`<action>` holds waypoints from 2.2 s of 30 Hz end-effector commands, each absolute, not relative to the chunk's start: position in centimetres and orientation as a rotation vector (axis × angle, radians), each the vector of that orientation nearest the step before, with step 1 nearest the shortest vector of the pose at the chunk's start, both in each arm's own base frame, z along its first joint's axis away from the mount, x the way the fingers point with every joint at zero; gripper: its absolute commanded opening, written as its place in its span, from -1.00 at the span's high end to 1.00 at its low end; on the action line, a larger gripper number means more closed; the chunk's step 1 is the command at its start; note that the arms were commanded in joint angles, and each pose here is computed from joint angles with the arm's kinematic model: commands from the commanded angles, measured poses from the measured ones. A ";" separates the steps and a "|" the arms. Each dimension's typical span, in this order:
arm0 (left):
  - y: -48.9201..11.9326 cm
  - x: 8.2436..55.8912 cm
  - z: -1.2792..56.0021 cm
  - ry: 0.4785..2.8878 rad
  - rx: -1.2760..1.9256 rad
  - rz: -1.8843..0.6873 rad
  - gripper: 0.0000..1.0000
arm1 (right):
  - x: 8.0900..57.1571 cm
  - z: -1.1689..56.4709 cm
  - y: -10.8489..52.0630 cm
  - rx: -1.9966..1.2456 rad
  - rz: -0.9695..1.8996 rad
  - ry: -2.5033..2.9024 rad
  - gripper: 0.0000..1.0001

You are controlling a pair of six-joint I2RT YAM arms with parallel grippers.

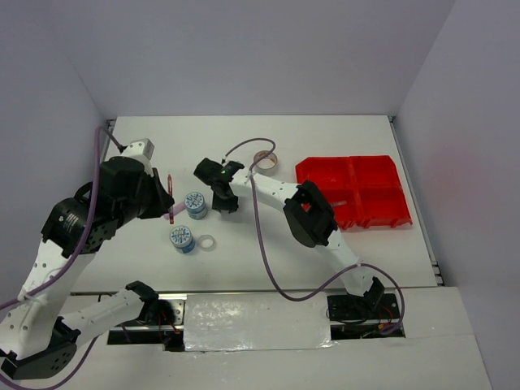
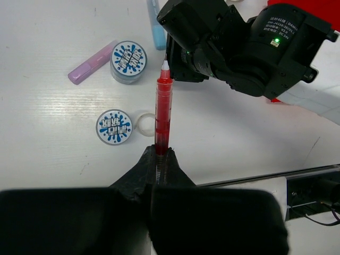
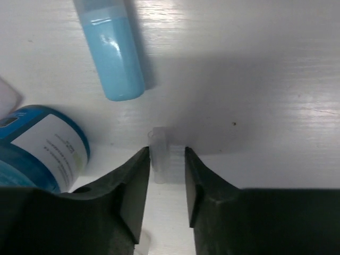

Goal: Sort the stationery into containers
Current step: Close the pen cap on the pen.

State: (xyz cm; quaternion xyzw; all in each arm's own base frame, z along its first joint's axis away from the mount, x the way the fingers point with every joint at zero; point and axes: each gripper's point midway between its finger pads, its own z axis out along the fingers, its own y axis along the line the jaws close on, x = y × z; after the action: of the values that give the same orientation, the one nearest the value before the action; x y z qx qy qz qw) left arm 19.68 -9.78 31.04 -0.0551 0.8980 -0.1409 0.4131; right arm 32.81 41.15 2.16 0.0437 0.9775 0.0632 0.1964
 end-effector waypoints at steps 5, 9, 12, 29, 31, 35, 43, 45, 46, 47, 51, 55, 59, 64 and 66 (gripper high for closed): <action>-10.4 20.7 31.6 2.215 -0.087 -0.373 1.00 | 30.5 0.5 39.0 0.178 0.069 2.819 0.52; -12.4 20.7 30.8 2.244 -0.012 -0.463 1.00 | 29.1 2.5 37.6 0.247 0.207 2.831 1.00; -15.9 20.3 28.8 2.285 0.149 -0.645 1.00 | 31.2 8.3 36.9 0.344 0.528 2.620 1.00; -29.1 16.5 33.6 1.748 0.652 -1.679 1.00 | 25.5 37.0 26.3 0.109 1.139 1.702 1.00; -29.5 16.4 34.1 1.716 0.682 -1.697 1.00 | 25.3 37.2 26.4 0.086 1.161 1.687 1.00; -30.3 16.5 33.7 1.724 0.722 -1.739 1.00 | 24.4 38.6 27.0 0.012 1.243 1.631 1.00; -30.8 17.5 32.8 1.760 0.728 -1.698 1.00 | 24.5 38.4 26.8 -0.003 1.246 1.631 1.00; -30.9 17.9 32.5 1.778 0.716 -1.678 1.00 | 24.7 38.6 26.3 0.005 1.250 1.618 1.00; -30.8 18.2 32.2 1.793 0.702 -1.662 1.00 | 24.8 38.7 26.1 0.005 1.248 1.617 1.00; -30.8 18.4 32.1 1.801 0.696 -1.640 1.00 | 25.1 38.5 25.7 0.007 1.232 1.624 1.00; -30.8 18.8 32.6 1.790 0.683 -1.615 1.00 | 24.4 38.2 25.7 -0.044 1.260 1.615 1.00; -31.0 19.1 32.6 1.793 0.687 -1.620 1.00 | 24.2 38.1 25.7 -0.060 1.271 1.611 1.00; -31.1 19.2 32.8 1.786 0.692 -1.625 1.00 | 24.1 37.7 25.8 -0.063 1.278 1.619 1.00; -31.0 19.4 32.5 1.796 0.678 -1.611 1.00 | 23.7 37.6 25.6 -0.062 1.287 1.613 1.00; -31.0 19.4 32.5 1.797 0.678 -1.610 1.00 | 23.6 37.8 25.5 -0.061 1.284 1.609 1.00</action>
State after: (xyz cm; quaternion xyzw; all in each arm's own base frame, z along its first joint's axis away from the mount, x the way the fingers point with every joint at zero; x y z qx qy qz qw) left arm 19.21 -30.86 30.42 0.2360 0.7051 -0.6064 0.2818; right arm 24.29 26.01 35.54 -0.0139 0.6996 0.5202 0.4897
